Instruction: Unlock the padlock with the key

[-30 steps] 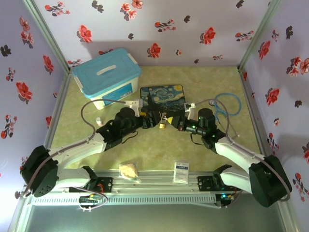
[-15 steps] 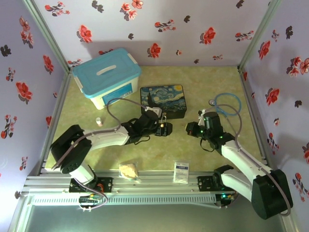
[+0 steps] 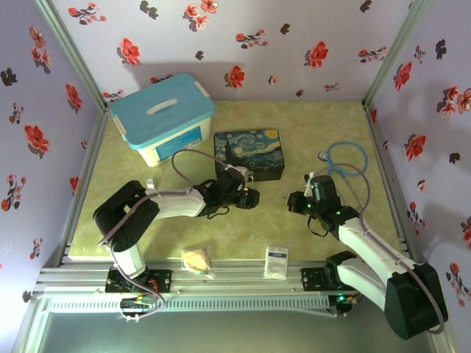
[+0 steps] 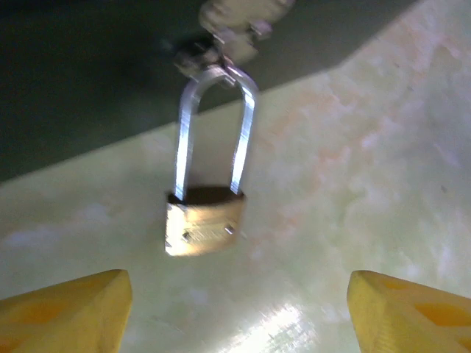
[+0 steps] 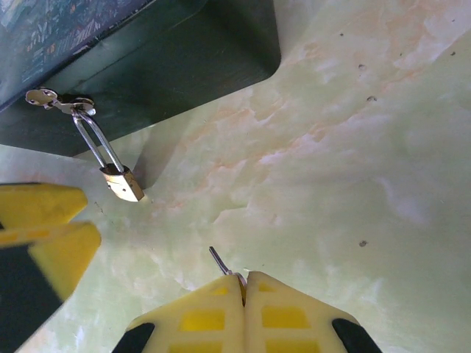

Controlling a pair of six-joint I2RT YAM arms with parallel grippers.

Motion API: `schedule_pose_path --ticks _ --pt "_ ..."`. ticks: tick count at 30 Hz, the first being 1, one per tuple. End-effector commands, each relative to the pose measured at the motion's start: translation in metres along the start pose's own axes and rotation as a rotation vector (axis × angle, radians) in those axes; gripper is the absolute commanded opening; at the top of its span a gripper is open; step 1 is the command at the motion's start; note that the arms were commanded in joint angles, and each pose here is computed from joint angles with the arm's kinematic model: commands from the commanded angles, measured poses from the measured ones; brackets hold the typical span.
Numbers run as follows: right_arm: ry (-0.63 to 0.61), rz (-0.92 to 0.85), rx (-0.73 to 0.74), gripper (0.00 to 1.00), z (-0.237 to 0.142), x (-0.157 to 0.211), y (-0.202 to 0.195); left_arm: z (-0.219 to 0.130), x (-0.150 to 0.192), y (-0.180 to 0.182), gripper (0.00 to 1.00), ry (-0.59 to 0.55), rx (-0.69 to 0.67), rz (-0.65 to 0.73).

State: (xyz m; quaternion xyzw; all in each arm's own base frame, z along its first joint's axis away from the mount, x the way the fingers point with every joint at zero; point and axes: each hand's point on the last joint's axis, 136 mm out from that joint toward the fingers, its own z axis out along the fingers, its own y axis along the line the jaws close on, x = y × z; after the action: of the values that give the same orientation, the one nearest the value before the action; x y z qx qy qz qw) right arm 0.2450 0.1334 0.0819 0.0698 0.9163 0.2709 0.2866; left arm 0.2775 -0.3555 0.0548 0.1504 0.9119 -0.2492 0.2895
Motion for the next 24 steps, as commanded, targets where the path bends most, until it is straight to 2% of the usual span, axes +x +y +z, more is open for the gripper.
schedule_pose_path --ticks 1,4,9,13,17,24 --pt "-0.007 -0.024 0.029 0.0 -0.001 0.002 -0.008 0.004 -0.021 -0.004 0.74 -0.028 0.004 0.1" --pt "-0.01 -0.025 0.035 0.0 -0.001 0.004 -0.01 0.009 -0.024 -0.001 0.69 -0.03 0.02 0.11" --pt "-0.009 -0.028 0.03 0.0 -0.001 0.004 -0.01 0.019 -0.015 -0.004 0.56 -0.004 0.072 0.135" --pt "-0.006 -0.029 0.028 0.0 -0.001 0.005 -0.009 0.024 -0.008 -0.002 0.55 -0.002 0.088 0.137" --pt "-0.001 -0.029 0.029 0.0 0.001 0.005 -0.009 0.032 -0.001 0.001 0.5 0.013 0.087 0.153" --pt "0.004 -0.026 0.031 0.0 0.002 0.005 -0.01 0.04 -0.005 0.002 0.46 0.0 0.083 0.164"
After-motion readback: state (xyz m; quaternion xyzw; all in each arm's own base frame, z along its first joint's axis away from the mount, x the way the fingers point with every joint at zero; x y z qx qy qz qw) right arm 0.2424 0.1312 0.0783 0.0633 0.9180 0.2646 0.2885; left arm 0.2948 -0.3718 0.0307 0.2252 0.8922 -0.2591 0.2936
